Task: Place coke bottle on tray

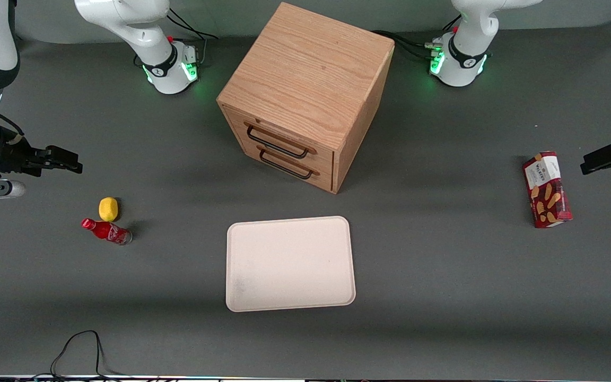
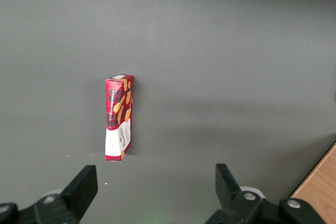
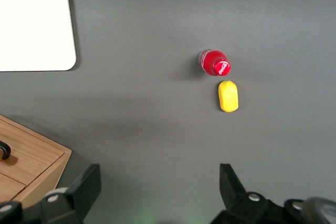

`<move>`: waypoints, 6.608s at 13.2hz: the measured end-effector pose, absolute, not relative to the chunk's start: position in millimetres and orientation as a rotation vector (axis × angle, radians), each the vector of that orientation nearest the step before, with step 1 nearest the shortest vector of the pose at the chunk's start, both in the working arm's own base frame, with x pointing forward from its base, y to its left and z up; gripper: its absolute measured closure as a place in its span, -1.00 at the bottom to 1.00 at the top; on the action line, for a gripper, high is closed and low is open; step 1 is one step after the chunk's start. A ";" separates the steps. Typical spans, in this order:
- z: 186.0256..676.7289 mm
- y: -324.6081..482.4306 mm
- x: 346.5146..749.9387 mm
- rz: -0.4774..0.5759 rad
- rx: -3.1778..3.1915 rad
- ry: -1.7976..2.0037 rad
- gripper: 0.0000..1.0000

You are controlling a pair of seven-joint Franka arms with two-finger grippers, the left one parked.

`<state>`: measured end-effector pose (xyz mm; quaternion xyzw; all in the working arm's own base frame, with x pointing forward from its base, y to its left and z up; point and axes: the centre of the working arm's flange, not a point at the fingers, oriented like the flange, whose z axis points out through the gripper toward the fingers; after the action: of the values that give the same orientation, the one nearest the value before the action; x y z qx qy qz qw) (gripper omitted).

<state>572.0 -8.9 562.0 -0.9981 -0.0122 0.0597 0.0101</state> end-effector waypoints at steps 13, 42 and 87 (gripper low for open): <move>545.6 -99.0 572.0 0.229 -3.103 -0.118 -1.00; 327.8 -75.3 631.8 0.159 -3.201 -0.275 -0.98; 477.3 138.2 689.0 0.241 -3.207 0.174 0.37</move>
<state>689.0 138.2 477.3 -0.9950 0.0540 0.0747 -0.0396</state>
